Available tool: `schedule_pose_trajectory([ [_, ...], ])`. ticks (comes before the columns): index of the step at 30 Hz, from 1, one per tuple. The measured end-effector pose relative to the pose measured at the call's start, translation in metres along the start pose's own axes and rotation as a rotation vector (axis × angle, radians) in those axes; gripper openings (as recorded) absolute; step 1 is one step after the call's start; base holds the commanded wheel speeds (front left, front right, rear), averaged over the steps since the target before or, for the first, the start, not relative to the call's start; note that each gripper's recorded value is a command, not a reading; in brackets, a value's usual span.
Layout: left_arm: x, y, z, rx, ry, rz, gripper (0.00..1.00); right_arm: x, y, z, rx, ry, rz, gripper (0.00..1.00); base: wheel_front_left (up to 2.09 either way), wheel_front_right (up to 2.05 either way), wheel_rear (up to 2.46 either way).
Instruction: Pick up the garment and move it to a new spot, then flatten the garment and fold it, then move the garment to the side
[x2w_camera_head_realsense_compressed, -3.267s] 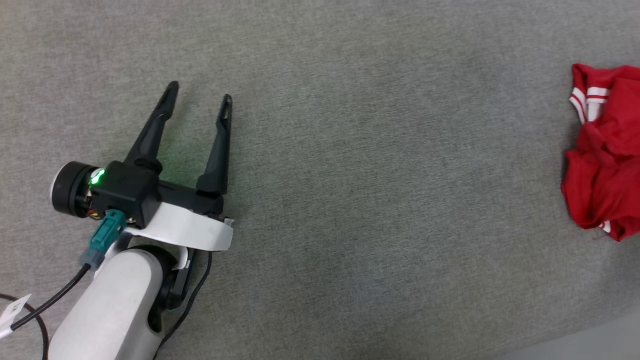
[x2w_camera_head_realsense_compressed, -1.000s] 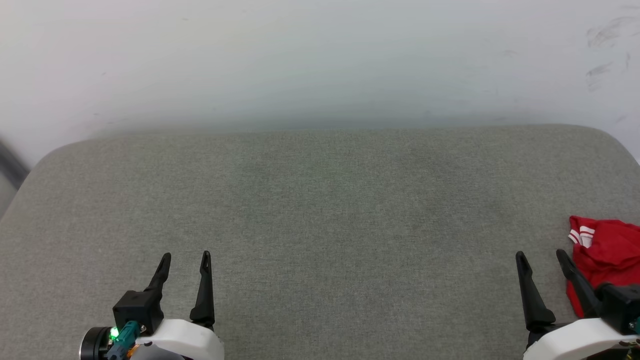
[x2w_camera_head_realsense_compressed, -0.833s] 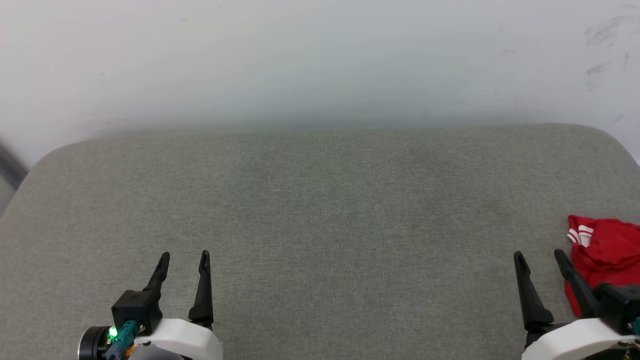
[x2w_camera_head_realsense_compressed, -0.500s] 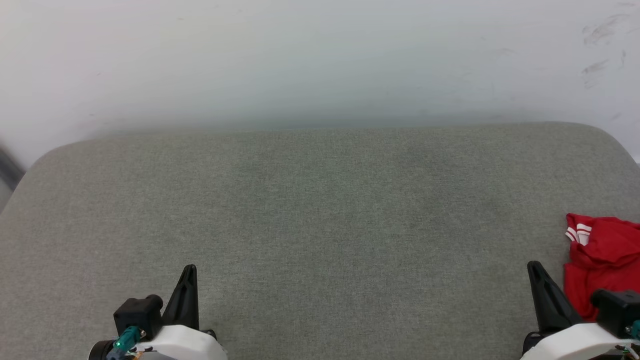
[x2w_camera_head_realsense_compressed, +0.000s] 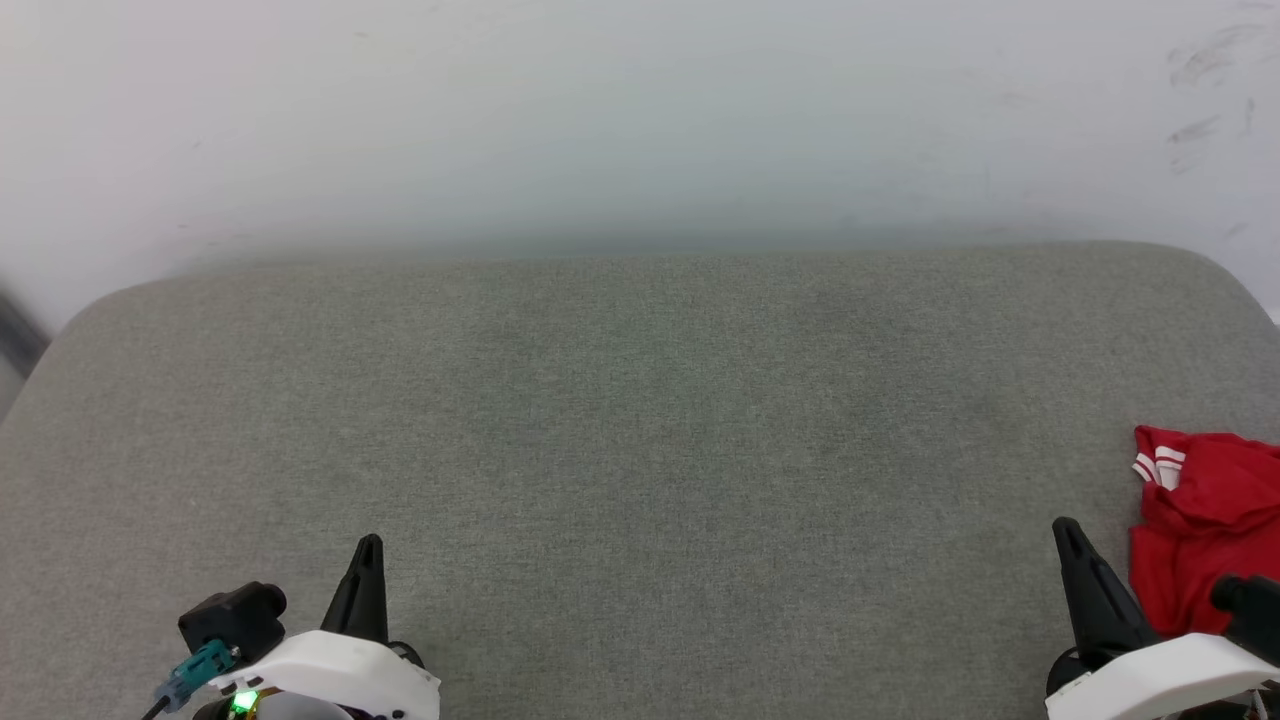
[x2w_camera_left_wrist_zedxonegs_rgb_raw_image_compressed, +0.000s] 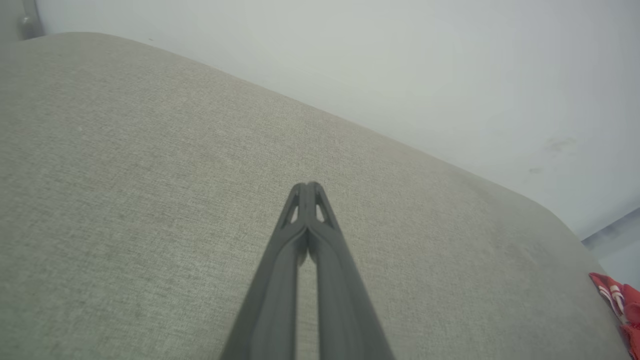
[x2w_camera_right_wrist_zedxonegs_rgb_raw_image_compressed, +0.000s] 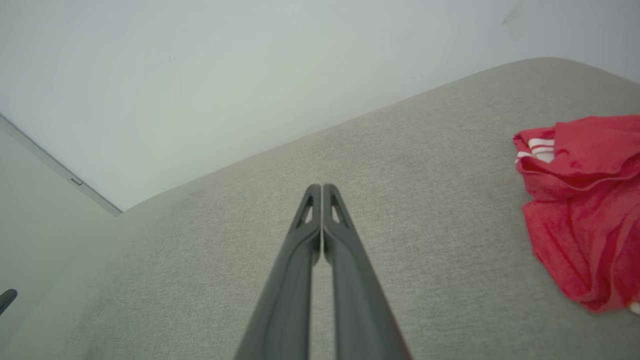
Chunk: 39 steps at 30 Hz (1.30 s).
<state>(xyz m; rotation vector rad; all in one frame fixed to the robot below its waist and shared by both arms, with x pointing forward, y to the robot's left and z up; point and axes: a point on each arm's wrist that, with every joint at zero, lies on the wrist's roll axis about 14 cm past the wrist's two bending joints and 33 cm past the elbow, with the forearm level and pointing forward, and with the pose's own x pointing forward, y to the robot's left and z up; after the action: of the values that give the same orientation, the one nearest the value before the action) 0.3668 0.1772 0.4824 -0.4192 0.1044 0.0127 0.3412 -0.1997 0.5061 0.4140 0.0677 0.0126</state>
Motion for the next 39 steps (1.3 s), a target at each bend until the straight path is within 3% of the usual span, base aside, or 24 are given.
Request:
schedule_pose_trajectory([
  [39,0.012,0.006,0.006,-0.558,0.034,0.014,0.00,0.022,0.000,0.002,0.551,-0.026,0.016,0.00,0.00,0.00,0.00],
])
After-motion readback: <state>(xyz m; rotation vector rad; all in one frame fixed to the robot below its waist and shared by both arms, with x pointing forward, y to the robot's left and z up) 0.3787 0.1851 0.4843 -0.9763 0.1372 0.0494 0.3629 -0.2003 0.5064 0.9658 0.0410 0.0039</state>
